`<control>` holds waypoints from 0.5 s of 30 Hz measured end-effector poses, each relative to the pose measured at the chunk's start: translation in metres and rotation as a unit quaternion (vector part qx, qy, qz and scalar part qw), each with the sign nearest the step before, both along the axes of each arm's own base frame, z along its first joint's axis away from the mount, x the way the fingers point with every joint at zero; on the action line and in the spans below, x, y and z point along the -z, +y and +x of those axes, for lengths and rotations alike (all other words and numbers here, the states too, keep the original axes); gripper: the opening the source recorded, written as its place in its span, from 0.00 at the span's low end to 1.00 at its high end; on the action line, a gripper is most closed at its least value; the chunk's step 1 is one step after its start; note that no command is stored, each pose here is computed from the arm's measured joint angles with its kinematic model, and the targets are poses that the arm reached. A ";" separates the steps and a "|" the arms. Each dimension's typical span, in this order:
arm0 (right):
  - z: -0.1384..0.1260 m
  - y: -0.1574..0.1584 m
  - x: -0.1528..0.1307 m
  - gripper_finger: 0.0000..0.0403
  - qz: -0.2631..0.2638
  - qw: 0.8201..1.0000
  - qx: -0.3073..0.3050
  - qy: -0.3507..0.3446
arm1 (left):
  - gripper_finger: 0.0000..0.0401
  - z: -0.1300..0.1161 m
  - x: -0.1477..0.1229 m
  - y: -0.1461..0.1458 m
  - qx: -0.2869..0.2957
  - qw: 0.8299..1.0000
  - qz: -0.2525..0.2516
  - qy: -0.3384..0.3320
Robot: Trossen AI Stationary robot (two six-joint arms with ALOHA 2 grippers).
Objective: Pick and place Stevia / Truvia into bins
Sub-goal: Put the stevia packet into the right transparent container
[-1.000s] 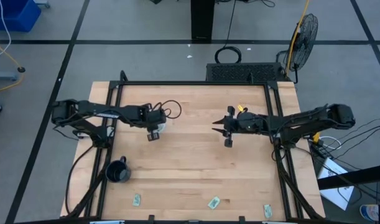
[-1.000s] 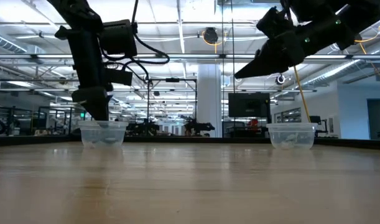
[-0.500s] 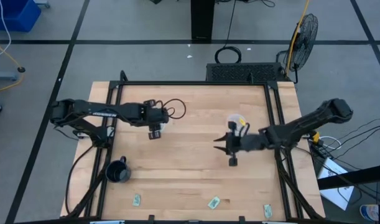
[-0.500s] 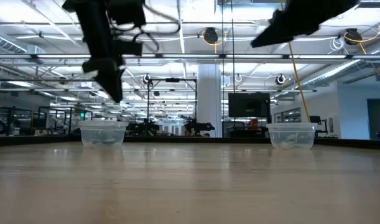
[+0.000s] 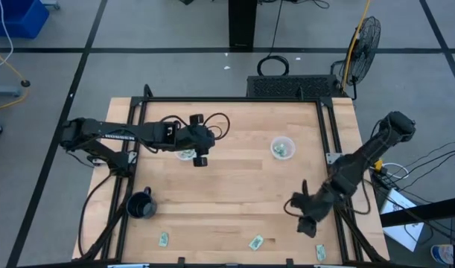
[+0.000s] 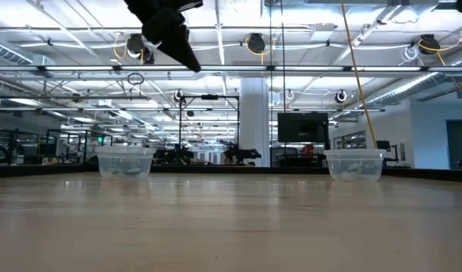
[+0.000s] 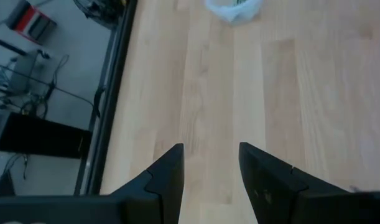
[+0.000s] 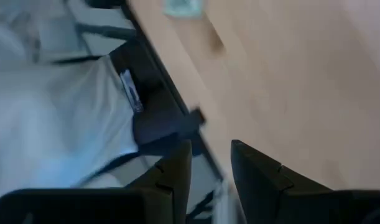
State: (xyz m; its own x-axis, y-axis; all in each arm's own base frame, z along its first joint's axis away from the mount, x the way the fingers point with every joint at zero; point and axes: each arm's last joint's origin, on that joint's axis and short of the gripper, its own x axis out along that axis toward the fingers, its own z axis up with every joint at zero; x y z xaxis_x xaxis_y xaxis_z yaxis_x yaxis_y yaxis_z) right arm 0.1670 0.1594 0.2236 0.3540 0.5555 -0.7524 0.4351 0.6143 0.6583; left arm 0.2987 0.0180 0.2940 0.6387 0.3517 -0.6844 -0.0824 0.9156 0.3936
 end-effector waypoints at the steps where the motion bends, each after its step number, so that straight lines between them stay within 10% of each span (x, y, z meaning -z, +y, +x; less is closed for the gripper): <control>1: -0.005 0.004 0.000 0.26 0.017 0.999 0.022 0.032 | 0.40 0.001 0.000 0.000 0.002 1.000 0.001 -0.004; 9: -0.037 0.027 0.039 0.26 0.031 0.939 0.178 0.292 | 0.40 0.003 0.000 -0.001 0.002 1.000 0.001 -0.008; 15: -0.033 0.054 0.052 0.26 0.096 0.914 0.193 0.343 | 0.40 0.003 0.000 -0.001 -0.008 1.000 -0.009 -0.014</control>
